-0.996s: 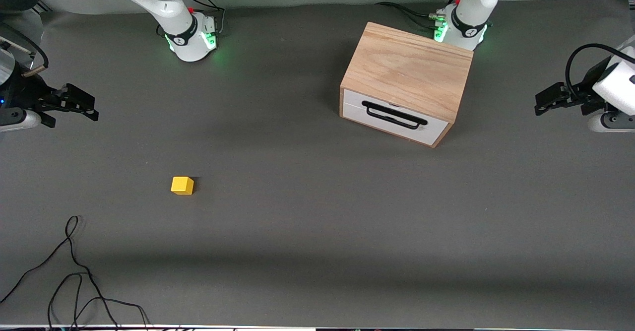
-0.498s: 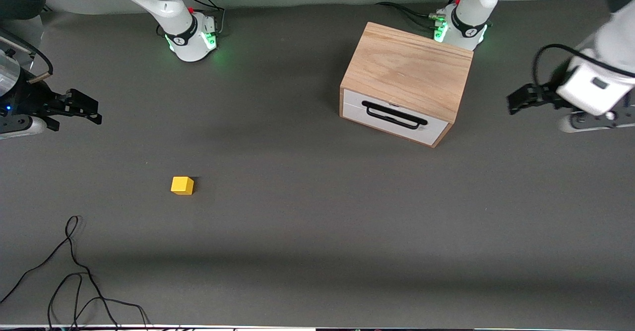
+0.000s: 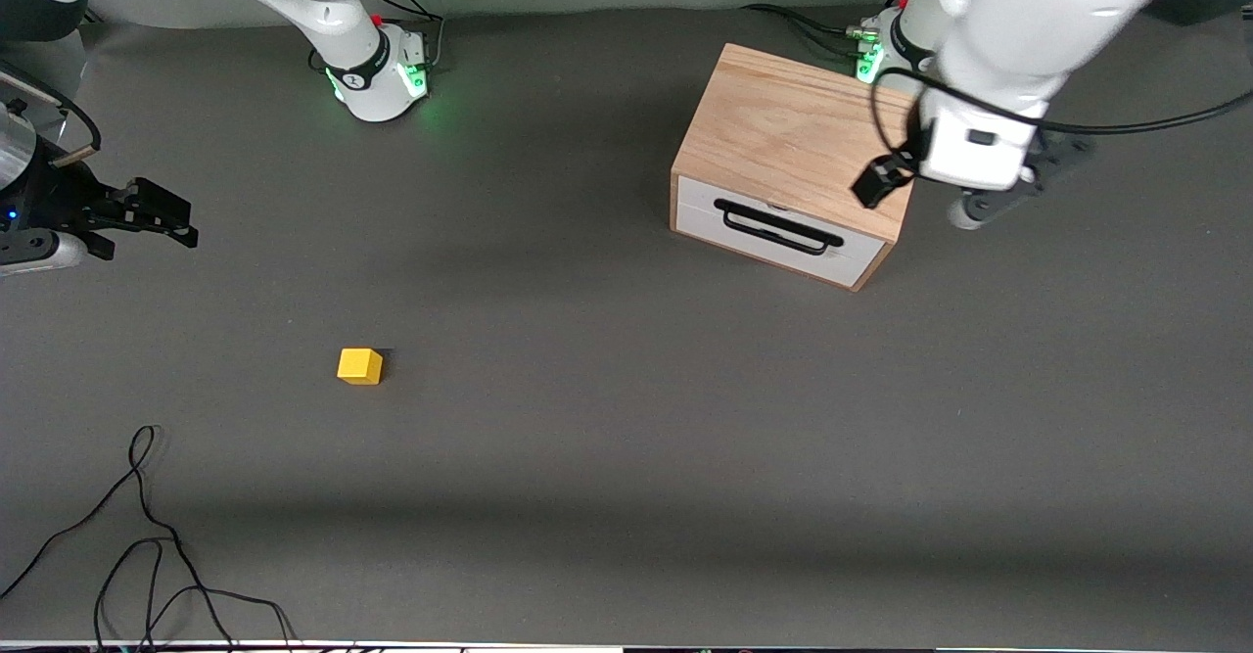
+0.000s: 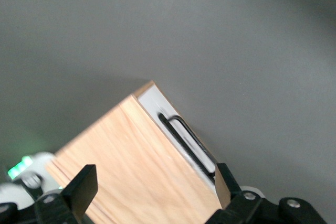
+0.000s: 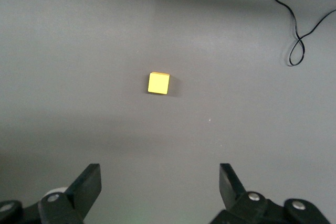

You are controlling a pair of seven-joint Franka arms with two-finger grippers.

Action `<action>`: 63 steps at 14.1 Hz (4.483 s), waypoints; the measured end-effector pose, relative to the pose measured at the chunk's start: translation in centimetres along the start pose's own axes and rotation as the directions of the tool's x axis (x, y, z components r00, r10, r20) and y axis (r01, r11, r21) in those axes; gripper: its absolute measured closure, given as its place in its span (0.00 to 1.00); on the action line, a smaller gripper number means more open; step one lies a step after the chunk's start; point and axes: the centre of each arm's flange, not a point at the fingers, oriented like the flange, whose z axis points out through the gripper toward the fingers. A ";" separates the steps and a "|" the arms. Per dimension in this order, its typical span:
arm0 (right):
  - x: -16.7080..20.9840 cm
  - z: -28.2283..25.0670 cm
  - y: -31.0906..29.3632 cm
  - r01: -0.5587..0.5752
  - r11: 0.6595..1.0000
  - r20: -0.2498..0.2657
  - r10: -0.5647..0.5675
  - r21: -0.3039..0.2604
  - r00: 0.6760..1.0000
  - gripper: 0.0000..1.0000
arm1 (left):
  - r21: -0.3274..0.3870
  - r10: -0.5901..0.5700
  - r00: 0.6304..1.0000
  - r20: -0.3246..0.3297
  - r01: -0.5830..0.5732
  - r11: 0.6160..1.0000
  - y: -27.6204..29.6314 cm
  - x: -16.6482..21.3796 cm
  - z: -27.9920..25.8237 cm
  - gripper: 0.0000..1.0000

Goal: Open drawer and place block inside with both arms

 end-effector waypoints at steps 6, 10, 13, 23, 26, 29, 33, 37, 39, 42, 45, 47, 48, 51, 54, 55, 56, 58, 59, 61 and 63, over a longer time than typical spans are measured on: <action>0.2 0.3 0.0 0.001 1.000 0.006 -0.001 0.001 1.000 0.00 | 0.021 -0.371 0.928 -0.009 0.371 0.928 5.8 -7.1 3.6 0.00; 0.6 0.6 -0.2 -0.021 1.000 0.010 0.021 0.013 1.000 0.00 | 0.033 -0.411 0.911 0.027 0.410 0.911 6.6 -7.5 4.6 0.00; 0.6 0.5 -0.5 -0.085 0.996 0.008 0.085 0.010 0.996 0.00 | 0.042 -0.432 0.901 0.031 0.431 0.902 7.1 -6.0 6.9 0.00; 0.9 1.0 -1.2 -0.066 0.997 0.018 0.067 -0.029 0.998 0.00 | 0.106 -0.484 0.874 0.036 0.478 0.872 10.8 -1.4 22.2 0.00; 0.9 1.0 -1.2 -0.065 0.997 0.018 0.066 -0.029 0.998 0.00 | 0.141 -0.485 0.874 0.032 0.476 0.868 10.8 -1.4 24.2 0.00; 1.0 1.0 -2.4 -0.044 0.999 0.017 0.045 -0.030 0.999 0.00 | 0.165 -0.480 0.877 0.030 0.469 0.868 10.5 -1.9 25.9 0.00; 1.1 1.1 -3.1 -0.032 0.999 0.018 0.033 -0.032 0.999 0.00 | 0.188 -0.469 0.883 0.027 0.457 0.870 10.2 -2.8 27.2 0.00; 1.2 1.4 -3.0 -0.031 0.999 0.024 0.032 -0.032 0.999 0.00 | 0.209 -0.456 0.890 0.024 0.442 0.872 10.1 -3.9 28.2 0.00; 1.4 1.8 -2.8 -0.002 1.000 0.032 0.003 -0.031 0.999 0.00 | 0.219 -0.454 0.891 0.022 0.438 0.872 10.2 -4.1 28.8 0.00; 1.7 2.2 -1.4 -0.013 1.000 0.029 0.013 0.015 1.000 0.00 | 0.214 -0.455 0.890 0.024 0.440 0.872 10.4 -3.9 29.6 0.00; 1.7 2.4 0.0 -0.038 0.999 0.029 0.037 0.032 0.999 0.00 | 0.207 -0.456 0.889 0.025 0.442 0.873 10.6 -3.8 29.8 0.00; 1.7 2.4 0.0 -0.036 0.999 0.029 0.035 0.033 0.999 0.00 | 0.199 -0.458 0.889 0.026 0.444 0.874 10.7 -3.7 29.6 0.00; 1.7 2.4 -0.1 -0.036 0.999 0.029 0.035 0.033 0.999 0.00 | 0.194 -0.459 0.888 0.027 0.446 0.874 10.8 -3.5 29.4 0.00; 1.7 2.4 -0.1 -0.035 0.999 0.029 0.034 0.033 0.999 0.00 | 0.183 -0.462 0.886 0.029 0.450 0.874 11.1 -3.2 29.0 0.00; 1.7 2.4 -0.3 -0.032 0.999 0.030 0.031 0.033 0.999 0.00 | 0.184 -0.463 0.886 0.030 0.450 0.874 11.7 -2.9 29.2 0.00; 1.7 2.4 -0.3 -0.031 0.999 0.030 0.031 0.033 0.999 0.00 | 0.190 -0.463 0.886 0.030 0.450 0.873 11.8 -2.9 29.3 0.00; 1.7 2.5 -0.3 -0.031 0.999 0.031 0.030 0.033 0.999 0.00 | 0.192 -0.463 0.886 0.030 0.450 0.872 12.0 -2.8 29.3 0.00; 1.8 2.6 -0.4 -0.031 0.999 0.033 0.029 0.033 0.999 0.00 | 0.198 -0.464 0.885 0.030 0.449 0.871 12.4 -2.6 29.4 0.00; 1.8 2.6 -0.4 -0.030 0.999 0.034 0.029 0.033 0.999 0.00 | 0.202 -0.463 0.886 0.029 0.448 0.871 12.8 -2.4 29.4 0.00; 1.8 2.7 -0.5 -0.029 0.999 0.036 0.028 0.033 0.999 0.00 | 0.208 -0.462 0.886 0.028 0.447 0.870 13.7 -2.0 29.4 0.00; 1.9 2.8 -0.5 -0.029 0.999 0.037 0.028 0.033 0.999 0.00 | 0.212 -0.460 0.888 0.025 0.445 0.870 14.4 -1.6 29.5 0.00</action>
